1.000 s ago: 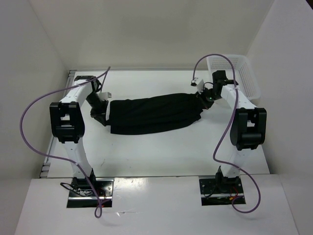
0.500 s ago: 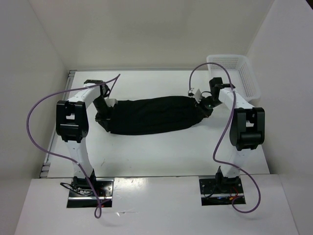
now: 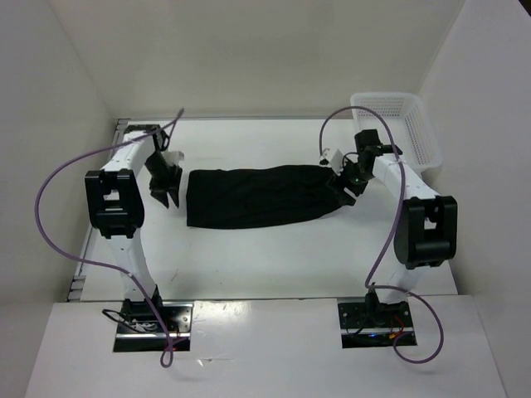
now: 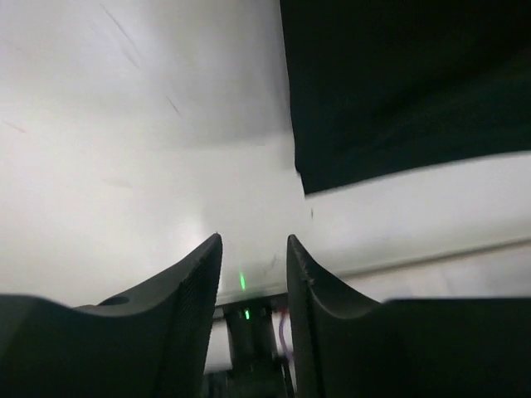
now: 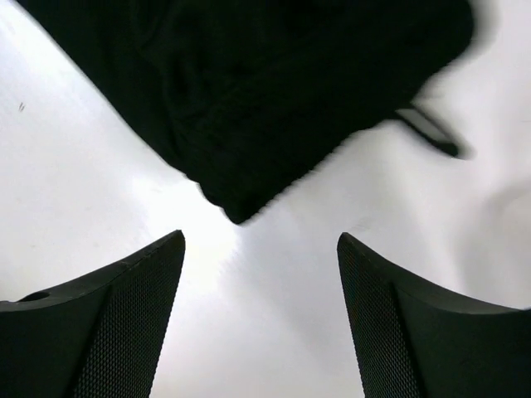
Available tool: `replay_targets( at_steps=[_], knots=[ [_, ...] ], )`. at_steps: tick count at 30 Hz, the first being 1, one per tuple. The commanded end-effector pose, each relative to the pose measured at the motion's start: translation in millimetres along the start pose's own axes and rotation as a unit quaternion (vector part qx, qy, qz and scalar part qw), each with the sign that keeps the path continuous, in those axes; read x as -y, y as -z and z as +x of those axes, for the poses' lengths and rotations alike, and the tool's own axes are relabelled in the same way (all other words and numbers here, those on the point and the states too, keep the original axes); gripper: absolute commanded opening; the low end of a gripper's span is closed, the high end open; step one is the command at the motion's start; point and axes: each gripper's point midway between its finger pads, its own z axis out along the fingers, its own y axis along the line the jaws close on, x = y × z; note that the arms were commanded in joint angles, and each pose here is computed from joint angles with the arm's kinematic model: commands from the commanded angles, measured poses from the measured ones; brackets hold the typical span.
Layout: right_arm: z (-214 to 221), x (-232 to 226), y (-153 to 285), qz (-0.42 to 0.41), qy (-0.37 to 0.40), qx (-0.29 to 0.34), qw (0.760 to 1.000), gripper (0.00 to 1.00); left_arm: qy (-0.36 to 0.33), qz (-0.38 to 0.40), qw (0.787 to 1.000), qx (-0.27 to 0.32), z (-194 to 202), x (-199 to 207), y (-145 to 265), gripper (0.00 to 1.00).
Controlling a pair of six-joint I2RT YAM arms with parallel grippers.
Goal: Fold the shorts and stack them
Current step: Fold the shorts
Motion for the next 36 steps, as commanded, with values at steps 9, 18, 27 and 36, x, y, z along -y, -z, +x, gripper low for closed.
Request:
replay_targets(
  at_steps=[9, 18, 27, 36],
  knots=[
    [-118, 4, 40, 0.106, 0.138, 0.133, 0.976, 0.57, -0.055, 0.023, 0.979, 0.193, -161, 18, 18, 0.46],
    [-127, -35, -38, 0.057, 0.147, 0.106, 0.982, 0.55, -0.084, 0.047, 0.974, 0.205, -196, 44, -1, 0.48],
    [-63, -47, -74, 0.051, 0.144, 0.013, 0.988, 0.13, -0.072, 0.076, 0.985, 0.135, -164, 46, -41, 0.17],
    [-39, -55, -70, 0.044, 0.170, -0.024, 0.984, 0.00, -0.055, 0.004, 0.987, 0.152, -177, 10, -49, 0.00]
  ],
)
